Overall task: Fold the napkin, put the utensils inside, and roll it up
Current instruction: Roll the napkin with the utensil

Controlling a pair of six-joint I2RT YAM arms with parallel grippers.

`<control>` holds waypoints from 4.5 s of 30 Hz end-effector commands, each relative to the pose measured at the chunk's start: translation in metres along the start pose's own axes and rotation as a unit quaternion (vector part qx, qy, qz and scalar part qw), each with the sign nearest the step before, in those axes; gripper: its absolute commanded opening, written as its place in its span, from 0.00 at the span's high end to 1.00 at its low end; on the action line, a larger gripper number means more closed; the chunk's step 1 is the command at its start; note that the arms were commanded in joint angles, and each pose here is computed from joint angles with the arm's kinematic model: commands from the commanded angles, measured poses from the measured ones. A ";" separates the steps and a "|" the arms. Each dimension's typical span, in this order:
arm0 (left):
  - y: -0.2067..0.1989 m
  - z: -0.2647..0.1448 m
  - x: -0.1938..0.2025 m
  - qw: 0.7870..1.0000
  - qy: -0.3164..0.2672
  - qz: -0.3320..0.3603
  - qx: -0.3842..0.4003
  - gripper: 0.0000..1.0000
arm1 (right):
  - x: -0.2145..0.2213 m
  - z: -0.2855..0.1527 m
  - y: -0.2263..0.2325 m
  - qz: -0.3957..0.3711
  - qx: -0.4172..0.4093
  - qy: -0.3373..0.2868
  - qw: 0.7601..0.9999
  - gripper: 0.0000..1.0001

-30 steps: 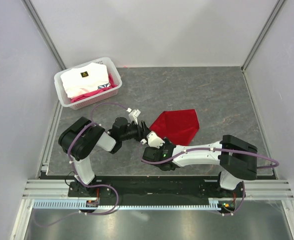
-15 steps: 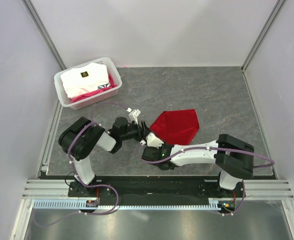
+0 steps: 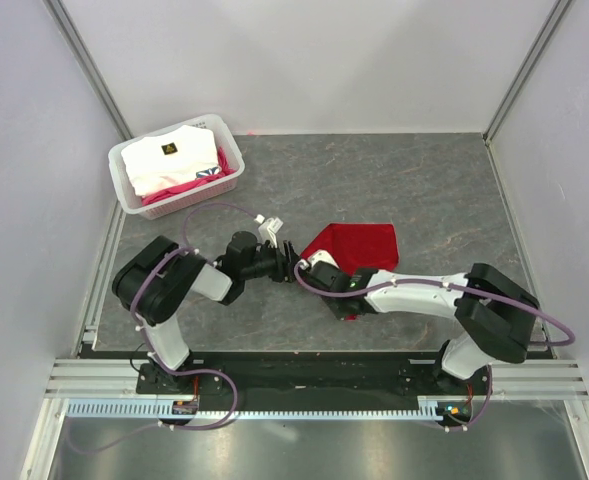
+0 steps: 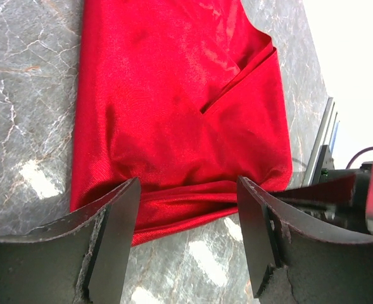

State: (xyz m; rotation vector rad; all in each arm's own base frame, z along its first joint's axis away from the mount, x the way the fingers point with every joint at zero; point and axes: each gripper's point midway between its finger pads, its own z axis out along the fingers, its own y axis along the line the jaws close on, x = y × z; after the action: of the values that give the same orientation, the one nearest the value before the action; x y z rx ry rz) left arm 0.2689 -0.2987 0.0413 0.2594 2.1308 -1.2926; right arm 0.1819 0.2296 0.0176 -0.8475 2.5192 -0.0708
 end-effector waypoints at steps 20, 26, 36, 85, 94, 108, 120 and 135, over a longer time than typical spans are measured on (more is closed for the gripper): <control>0.005 -0.083 -0.038 0.984 -0.078 0.084 -0.136 0.20 | 0.006 -0.024 0.064 0.113 -0.398 -0.014 0.910 1.00; 0.022 -0.085 -0.022 0.985 -0.060 0.065 -0.146 0.17 | 0.004 -0.022 0.054 0.170 -0.425 -0.033 0.888 1.00; 0.019 -0.064 -0.022 0.994 -0.057 0.042 -0.088 0.17 | 0.006 -0.014 0.036 0.230 -0.449 -0.035 0.863 1.00; 0.039 -0.016 0.001 0.993 0.027 -0.008 -0.116 0.98 | -0.003 0.000 0.015 0.244 -0.422 -0.028 0.872 1.00; 0.065 -0.074 0.025 0.957 0.067 -0.057 -0.276 0.98 | -0.034 -0.002 0.038 0.185 -0.380 -0.048 0.905 0.81; 0.053 -0.114 0.033 0.937 0.106 -0.082 -0.324 0.98 | -0.097 -0.066 0.079 0.010 -0.298 -0.175 0.938 0.17; 0.049 -0.116 0.035 0.937 0.117 -0.087 -0.316 0.98 | -0.098 -0.021 0.105 -0.116 -0.174 -0.182 0.961 0.10; 0.045 -0.116 0.028 0.942 0.113 -0.082 -0.306 0.98 | -0.076 -0.004 0.118 -0.113 -0.199 -0.141 0.963 0.65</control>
State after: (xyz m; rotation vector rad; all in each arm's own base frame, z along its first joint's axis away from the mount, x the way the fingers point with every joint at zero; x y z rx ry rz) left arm 0.2172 -0.1801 0.0177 -0.0709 2.6973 -0.6221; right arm 0.1681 0.3543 0.0223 -1.2265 2.1972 0.4050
